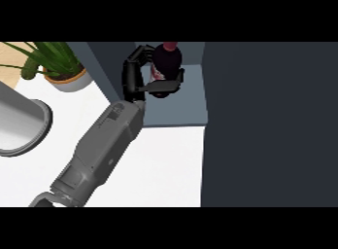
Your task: Pick up the wine, place it into the cabinet and close the cabinet
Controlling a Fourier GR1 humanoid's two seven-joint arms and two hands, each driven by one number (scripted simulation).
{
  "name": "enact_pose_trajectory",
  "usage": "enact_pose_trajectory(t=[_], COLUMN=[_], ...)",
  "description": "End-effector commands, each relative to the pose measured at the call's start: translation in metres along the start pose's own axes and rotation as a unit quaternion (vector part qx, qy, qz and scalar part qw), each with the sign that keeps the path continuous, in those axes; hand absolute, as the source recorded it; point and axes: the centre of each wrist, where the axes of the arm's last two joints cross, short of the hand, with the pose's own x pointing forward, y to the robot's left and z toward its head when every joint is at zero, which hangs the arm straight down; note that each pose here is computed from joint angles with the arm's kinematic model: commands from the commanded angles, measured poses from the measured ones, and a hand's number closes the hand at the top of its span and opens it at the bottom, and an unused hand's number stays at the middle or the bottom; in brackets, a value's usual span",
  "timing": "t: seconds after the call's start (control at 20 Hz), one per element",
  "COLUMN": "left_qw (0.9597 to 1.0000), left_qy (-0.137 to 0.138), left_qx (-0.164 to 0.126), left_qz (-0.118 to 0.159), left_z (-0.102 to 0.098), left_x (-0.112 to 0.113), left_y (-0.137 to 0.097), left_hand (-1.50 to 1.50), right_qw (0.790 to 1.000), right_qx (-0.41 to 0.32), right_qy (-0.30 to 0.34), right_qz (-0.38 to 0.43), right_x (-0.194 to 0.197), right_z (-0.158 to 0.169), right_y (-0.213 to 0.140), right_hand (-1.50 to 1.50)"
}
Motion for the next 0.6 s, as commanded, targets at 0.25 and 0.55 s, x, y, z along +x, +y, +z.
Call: enact_pose_trajectory(t=[0.25, 0.55], left_qw=[0.9998, 0.9958], left_qy=[0.002, 0.046], left_qx=[0.019, 0.060], left_qz=[-0.007, 0.051], left_z=[-0.015, -0.026], left_x=[-0.005, 0.002], left_y=[0.001, -0.001], left_hand=[1.50, 1.50], right_qw=[0.999, 0.999], right_qx=[0.023, 0.026], right_qy=[-0.027, -0.024], right_qz=[0.003, -0.010], right_x=[0.028, 0.007], right_z=[0.023, 0.010], right_y=[0.002, 0.008], right_hand=[-1.50, -1.50])
